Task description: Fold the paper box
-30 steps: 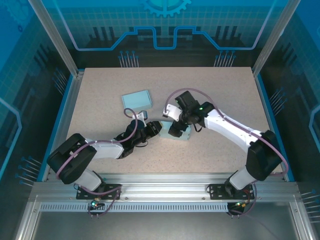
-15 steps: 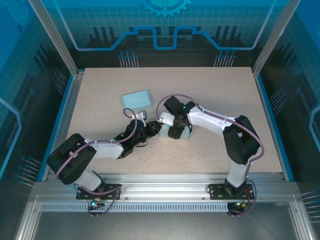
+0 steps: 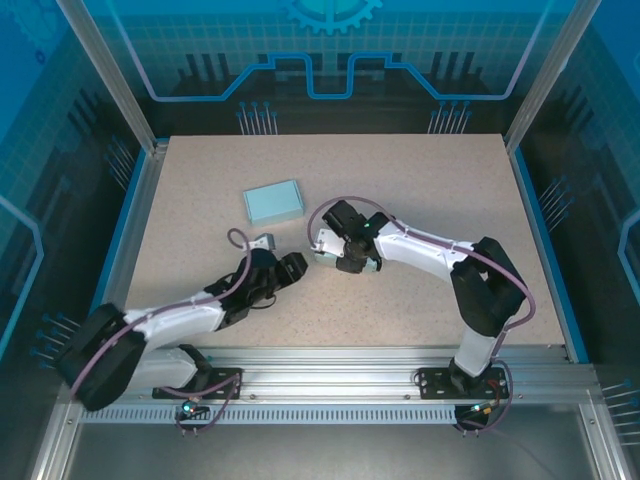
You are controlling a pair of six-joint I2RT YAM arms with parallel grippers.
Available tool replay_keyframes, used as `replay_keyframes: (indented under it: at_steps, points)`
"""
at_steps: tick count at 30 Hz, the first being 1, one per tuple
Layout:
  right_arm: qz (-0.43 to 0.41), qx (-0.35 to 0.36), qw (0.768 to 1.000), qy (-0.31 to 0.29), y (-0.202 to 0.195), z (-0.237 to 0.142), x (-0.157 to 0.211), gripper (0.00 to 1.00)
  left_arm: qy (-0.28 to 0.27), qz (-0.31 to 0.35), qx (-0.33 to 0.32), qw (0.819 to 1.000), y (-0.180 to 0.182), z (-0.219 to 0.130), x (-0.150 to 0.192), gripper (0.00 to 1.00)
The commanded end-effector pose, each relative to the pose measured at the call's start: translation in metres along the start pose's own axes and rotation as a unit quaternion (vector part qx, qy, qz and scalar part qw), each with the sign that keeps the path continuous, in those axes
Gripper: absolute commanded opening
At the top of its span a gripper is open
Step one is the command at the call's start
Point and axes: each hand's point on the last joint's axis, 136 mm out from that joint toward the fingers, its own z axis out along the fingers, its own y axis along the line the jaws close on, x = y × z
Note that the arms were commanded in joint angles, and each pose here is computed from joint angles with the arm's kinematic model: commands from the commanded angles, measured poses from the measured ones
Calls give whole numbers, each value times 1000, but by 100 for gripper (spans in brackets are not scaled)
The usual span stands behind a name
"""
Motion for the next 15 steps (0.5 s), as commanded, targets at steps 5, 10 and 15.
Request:
replay_keyframes:
  at_steps: [5, 10, 15]
  points:
    - [2, 166, 985, -47, -54, -13, -30, 27, -147, 59, -107, 982, 44, -86, -61, 68]
    - [-14, 255, 966, -33, -82, 7, -41, 20, -200, 71, -110, 971, 46, -120, -83, 74]
    - [-52, 303, 951, -27, -91, 37, -51, 22, -206, 72, -117, 969, 50, -124, -84, 77]
